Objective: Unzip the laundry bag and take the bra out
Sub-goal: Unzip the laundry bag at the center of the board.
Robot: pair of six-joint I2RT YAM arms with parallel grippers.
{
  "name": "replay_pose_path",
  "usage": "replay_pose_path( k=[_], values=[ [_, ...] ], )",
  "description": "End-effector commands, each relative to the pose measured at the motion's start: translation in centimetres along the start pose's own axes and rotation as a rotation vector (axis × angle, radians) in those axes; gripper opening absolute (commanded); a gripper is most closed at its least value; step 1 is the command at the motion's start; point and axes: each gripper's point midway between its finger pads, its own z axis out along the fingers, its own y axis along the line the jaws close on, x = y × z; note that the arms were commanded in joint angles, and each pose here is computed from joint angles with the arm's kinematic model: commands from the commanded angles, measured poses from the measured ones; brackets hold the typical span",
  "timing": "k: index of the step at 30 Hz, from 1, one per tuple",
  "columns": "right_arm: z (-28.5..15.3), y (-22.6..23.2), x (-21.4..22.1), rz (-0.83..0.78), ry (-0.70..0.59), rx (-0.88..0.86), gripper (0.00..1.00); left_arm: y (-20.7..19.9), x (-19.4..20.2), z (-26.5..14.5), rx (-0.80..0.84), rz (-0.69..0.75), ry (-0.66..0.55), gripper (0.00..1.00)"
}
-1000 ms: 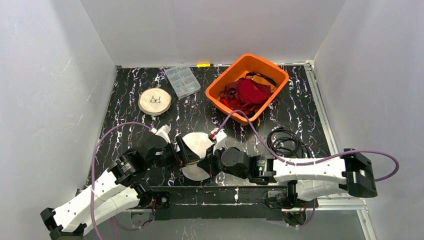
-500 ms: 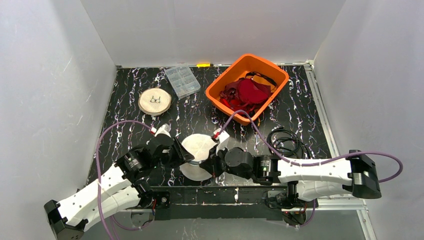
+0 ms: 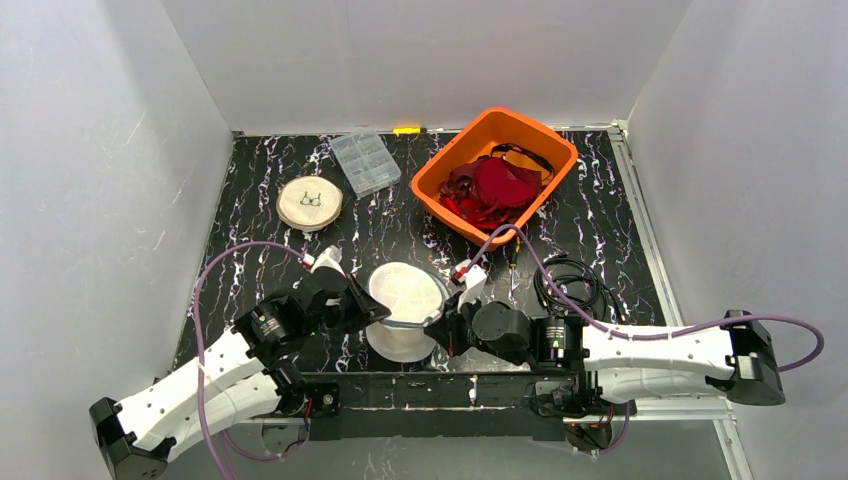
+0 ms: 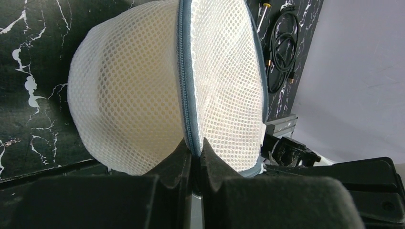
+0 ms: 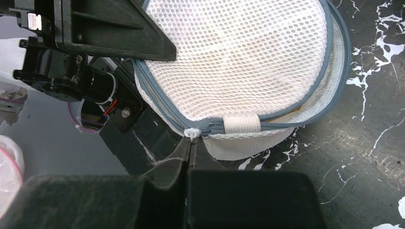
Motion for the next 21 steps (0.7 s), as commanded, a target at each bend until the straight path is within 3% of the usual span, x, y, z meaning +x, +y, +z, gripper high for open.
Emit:
replay_pose_path(
  k=[1, 4, 9, 14, 21],
  values=[
    [-0.6, -1.4, -0.6, 0.012, -0.036, 0.066, 0.01, 3.0, -0.7, 0.6, -0.118, 0.015, -0.054, 0.00],
    [-0.7, -0.7, -0.8, 0.029, -0.037, 0.035, 0.01, 2.9, -0.6, 0.7, -0.107, 0.007, -0.050, 0.00],
    [-1.4, 0.2, -2.0, 0.145, -0.070, 0.010, 0.59, 2.5, -0.6, 1.4, -0.066, -0.042, -0.063, 0.00],
    [-1.9, -1.1, -2.4, 0.354, -0.134, 0.064, 0.86, 1.8, -0.9, 2.6, -0.003, -0.117, -0.097, 0.00],
    [-1.4, -2.2, -1.8, 0.693, -0.235, 0.014, 0.92, 0.5, -2.1, 3.8, 0.080, -0.208, -0.169, 0.00]
  ],
)
